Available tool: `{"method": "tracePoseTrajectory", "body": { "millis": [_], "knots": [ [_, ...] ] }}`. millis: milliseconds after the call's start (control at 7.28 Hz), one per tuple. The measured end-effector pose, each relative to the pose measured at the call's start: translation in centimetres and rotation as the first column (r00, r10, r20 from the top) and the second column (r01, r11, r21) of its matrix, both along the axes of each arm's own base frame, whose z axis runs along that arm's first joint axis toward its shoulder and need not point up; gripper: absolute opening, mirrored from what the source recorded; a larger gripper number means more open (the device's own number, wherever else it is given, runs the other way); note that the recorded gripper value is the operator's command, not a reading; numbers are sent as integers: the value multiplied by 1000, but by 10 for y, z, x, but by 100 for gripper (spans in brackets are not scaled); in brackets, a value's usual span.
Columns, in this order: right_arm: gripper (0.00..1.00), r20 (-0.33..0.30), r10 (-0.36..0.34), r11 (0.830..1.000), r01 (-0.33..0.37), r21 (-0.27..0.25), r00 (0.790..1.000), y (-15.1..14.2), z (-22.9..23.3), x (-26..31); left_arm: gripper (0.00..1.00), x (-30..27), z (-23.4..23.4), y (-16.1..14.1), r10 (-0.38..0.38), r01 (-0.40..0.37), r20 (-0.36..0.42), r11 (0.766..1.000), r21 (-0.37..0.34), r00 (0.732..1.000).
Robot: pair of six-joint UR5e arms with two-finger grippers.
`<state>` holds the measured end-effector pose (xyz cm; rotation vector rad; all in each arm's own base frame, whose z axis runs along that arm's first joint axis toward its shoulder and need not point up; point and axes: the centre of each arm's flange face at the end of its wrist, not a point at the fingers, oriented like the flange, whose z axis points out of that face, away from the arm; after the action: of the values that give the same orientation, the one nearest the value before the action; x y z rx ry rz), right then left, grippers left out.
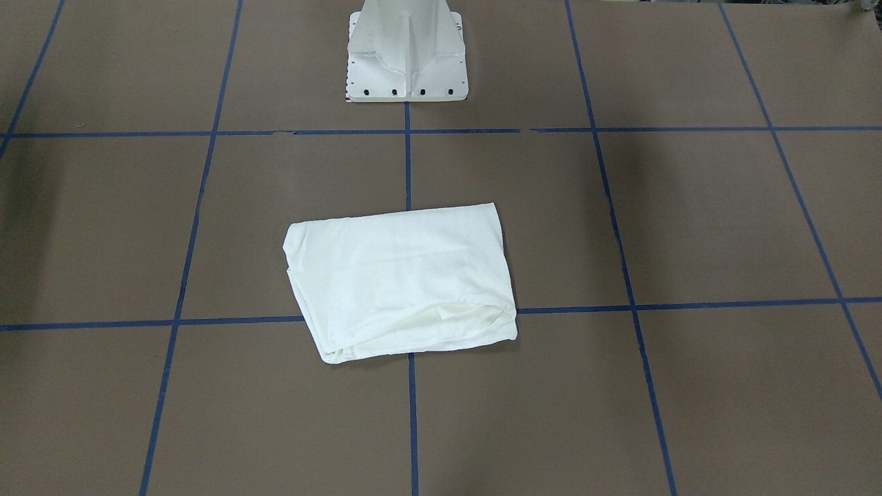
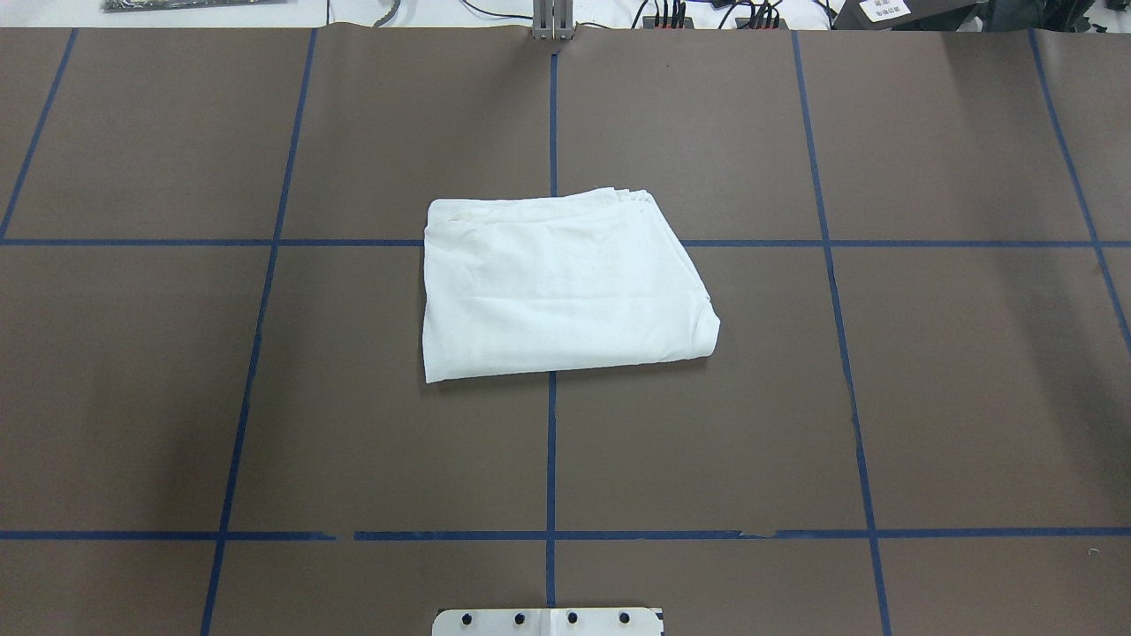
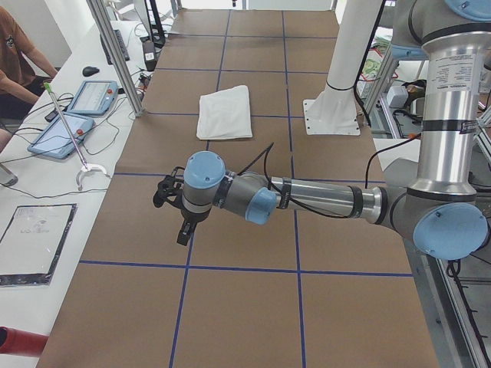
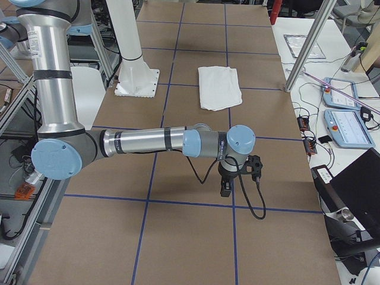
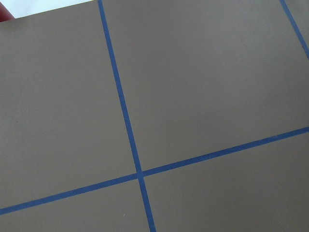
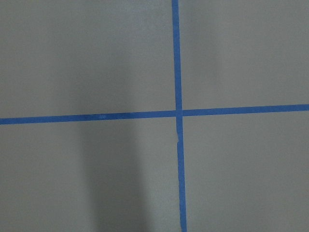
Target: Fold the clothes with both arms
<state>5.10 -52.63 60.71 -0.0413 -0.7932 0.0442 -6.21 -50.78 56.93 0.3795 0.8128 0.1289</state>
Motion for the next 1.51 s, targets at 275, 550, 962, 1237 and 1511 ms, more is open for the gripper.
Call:
{"method": "tracePoseTrajectory", "body": {
  "millis": [275,550,962,1237,1511],
  "knots": [
    [100,1,0,1000,0,-1,1000,1,0,-1,99,0,0,0,0,0,-1,1000,0,1000],
    [100,2,-1,1000,1,-2,1000,2,0,-1,99,0,0,1,-1,1,-1,1000,0,1000],
    [100,2,-2,1000,2,-3,1000,2,1,-2,99,0,-2,2,0,0,-2,1000,4,1000],
    [100,2,-2,1000,2,-4,1000,3,2,-2,99,0,-3,2,0,0,-3,1000,5,1000],
    [100,2,-2,1000,2,-2,1000,3,1,-2,99,0,-6,1,0,0,1,1000,12,1000]
  ]
}}
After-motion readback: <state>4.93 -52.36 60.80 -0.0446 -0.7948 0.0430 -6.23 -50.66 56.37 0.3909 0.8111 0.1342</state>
